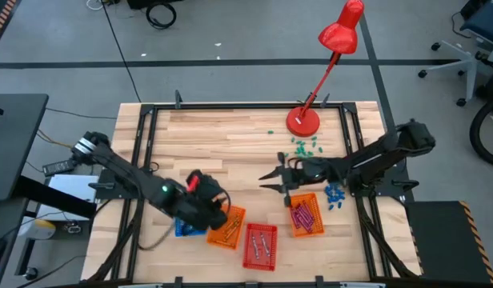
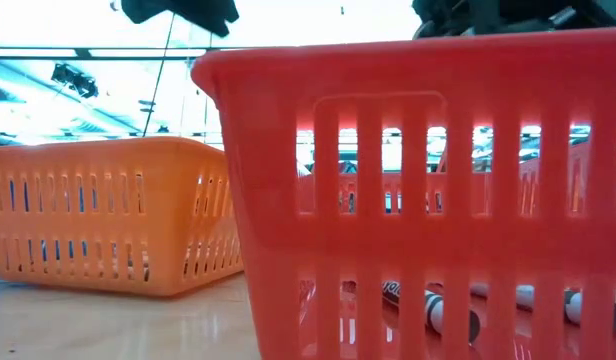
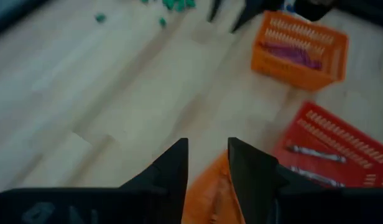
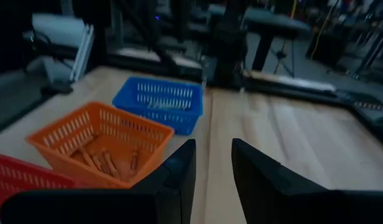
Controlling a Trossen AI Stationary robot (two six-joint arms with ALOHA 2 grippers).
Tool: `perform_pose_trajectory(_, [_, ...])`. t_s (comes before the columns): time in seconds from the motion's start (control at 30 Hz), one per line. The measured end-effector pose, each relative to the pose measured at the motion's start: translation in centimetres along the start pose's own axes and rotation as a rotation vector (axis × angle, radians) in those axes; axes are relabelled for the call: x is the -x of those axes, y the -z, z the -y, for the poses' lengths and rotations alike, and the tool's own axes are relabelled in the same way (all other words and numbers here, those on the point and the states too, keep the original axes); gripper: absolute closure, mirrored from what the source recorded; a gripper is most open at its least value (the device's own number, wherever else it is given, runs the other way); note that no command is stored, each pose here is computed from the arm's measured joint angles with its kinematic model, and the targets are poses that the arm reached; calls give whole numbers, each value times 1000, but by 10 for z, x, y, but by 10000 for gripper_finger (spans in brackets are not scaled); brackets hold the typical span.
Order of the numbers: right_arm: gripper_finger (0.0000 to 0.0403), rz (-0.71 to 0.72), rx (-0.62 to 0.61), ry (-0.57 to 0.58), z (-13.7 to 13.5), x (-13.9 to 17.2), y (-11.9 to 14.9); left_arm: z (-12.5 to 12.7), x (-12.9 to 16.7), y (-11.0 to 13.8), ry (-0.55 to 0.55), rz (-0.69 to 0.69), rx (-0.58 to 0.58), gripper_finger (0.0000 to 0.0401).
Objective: Sort crayons
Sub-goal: Return to Home Position
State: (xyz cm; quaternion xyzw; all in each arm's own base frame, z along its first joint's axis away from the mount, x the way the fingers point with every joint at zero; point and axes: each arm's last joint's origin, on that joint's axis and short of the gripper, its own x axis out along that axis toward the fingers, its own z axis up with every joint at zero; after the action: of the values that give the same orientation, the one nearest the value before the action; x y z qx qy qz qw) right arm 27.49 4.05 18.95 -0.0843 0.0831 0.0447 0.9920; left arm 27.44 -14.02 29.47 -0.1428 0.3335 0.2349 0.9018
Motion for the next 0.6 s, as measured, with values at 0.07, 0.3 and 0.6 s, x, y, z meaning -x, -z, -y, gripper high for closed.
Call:
perform_pose_trajectory(0.07, [296,22,-3,12,3,8,-2,-10,7,-9,-2,15,-19,276])
perform_pose_trajectory(0.3, [296,93,-36,78,19,49,-8,-39,14,-34,-45,60,-95,276])
perform_pose_trajectory(0.6, [296,204,-58,185,26,108,-6,-75,43,-39,-109,69,-127,276])
